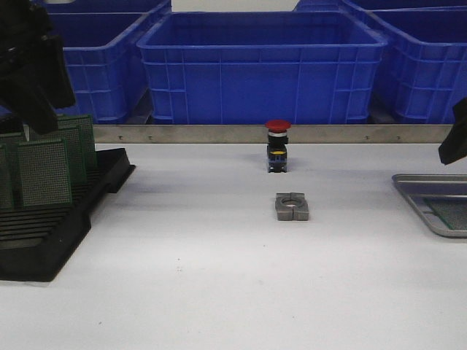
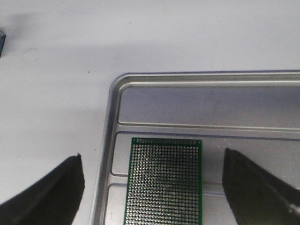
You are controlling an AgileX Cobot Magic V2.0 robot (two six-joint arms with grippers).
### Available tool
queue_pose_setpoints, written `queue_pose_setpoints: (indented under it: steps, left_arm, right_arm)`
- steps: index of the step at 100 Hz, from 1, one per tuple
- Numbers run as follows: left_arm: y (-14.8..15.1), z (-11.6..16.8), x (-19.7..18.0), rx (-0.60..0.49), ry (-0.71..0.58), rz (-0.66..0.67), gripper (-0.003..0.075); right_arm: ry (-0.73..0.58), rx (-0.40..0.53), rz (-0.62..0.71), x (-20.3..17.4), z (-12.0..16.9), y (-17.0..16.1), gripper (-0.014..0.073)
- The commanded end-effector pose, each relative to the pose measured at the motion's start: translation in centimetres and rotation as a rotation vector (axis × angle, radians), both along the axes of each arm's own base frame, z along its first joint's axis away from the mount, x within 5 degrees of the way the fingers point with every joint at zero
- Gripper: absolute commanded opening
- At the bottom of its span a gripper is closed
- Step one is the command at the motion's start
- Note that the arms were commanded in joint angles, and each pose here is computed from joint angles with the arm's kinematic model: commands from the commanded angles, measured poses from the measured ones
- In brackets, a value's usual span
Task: Place circuit board on tray
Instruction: 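Grasp another green board in the rack with the left gripper and lift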
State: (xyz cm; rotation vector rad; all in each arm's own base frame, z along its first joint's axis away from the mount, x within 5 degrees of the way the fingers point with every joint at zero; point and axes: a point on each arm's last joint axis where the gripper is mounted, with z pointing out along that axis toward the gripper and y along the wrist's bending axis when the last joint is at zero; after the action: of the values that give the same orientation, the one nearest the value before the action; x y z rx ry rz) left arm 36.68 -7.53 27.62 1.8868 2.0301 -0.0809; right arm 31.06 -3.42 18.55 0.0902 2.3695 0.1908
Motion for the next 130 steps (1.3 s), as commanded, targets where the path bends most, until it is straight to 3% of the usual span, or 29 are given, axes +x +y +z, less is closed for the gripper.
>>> queue_pose_setpoints:
  steps: [1,43,77,96,108,130]
  left_arm:
    - [0.0,1.6,0.1,-0.026,-0.061,0.022,0.0440]
    - [0.1,-2.6,1.5,0.027,0.061,0.008,0.0414]
    - [0.1,-2.6,1.0,0.032,0.121,-0.009,-0.0022]
    - [0.1,-1.7,0.4,0.037,0.185,-0.037,-0.0020]
    - [-0.2,0.2,0.7,0.006,0.131,-0.011,-0.0020]
    - [-1.7,3.9,0.0,-0.195,0.061,-0.002,-0.0020]
  right_arm:
    - [-0.069,0.002,-0.002,0.2,2.1,-0.1,0.0619]
    - [-0.065,0.016,0.014,0.2,2.1,0.1,0.0619]
    - [-0.064,0.019,0.017,0.2,2.1,0.1,0.0619]
    - [-0.062,0.026,0.024,0.2,2.0,0.2,0.0619]
    - [-0.057,0.058,0.062,0.1,2.2,0.6,0.0619]
    - [-0.068,0.170,0.178,0.4,3.4,2.0,0.0619]
